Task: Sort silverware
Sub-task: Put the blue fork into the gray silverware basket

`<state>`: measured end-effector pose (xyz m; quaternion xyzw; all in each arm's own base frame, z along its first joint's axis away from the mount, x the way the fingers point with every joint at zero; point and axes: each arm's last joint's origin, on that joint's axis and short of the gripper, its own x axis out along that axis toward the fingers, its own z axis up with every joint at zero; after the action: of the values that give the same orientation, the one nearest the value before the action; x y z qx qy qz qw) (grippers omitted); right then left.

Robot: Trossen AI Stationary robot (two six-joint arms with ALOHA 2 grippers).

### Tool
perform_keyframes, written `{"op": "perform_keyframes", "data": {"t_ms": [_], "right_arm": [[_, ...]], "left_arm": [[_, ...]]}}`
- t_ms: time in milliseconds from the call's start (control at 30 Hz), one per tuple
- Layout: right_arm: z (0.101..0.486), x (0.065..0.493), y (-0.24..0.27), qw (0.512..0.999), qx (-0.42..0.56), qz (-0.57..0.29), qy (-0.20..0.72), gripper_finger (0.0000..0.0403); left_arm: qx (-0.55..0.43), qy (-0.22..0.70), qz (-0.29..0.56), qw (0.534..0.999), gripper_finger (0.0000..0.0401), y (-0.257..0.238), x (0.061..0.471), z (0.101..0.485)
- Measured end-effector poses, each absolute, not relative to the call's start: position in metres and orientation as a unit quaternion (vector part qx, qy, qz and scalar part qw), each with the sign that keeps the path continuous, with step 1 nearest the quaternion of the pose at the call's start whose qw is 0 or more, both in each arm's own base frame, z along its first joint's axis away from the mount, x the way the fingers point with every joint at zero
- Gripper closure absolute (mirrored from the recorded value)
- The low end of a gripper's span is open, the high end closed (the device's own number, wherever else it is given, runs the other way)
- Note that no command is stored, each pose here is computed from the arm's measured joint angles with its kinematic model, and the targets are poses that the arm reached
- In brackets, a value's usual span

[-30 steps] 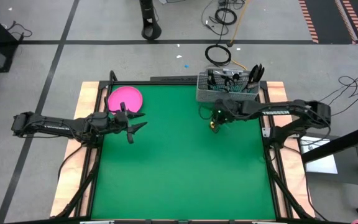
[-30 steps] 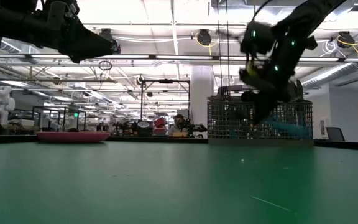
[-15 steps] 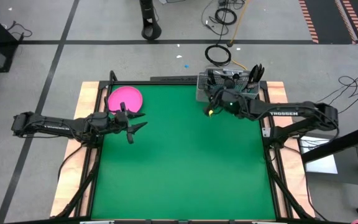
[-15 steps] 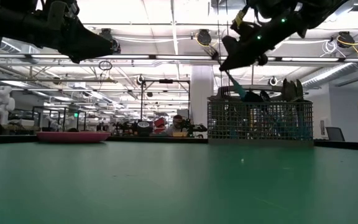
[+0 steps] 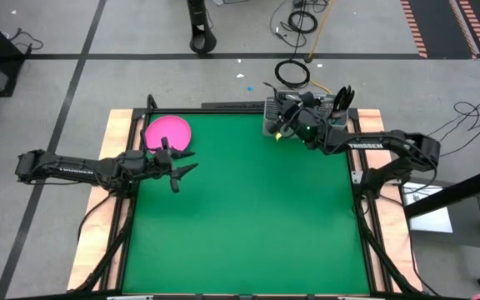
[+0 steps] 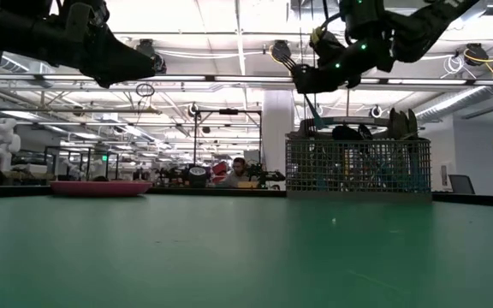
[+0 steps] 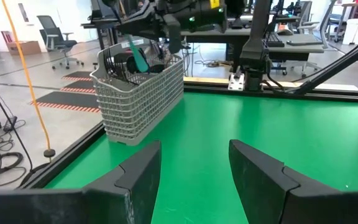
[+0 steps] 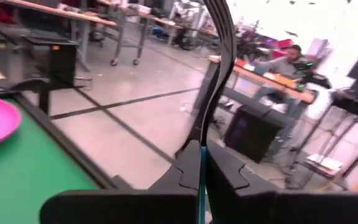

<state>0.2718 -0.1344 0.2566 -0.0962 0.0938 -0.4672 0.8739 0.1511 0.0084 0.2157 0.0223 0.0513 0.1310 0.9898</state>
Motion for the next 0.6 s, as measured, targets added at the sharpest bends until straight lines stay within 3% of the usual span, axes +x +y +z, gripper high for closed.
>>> {"op": "perform_keyframes", "data": {"t_ms": [600], "right_arm": [[0.233,0.270,-0.167,0.816,-0.106,-0.556,0.120,0.0403]], "left_arm": [[0.027,0.055,0.131,0.990,0.0209,0.008,0.151,0.215]]}}
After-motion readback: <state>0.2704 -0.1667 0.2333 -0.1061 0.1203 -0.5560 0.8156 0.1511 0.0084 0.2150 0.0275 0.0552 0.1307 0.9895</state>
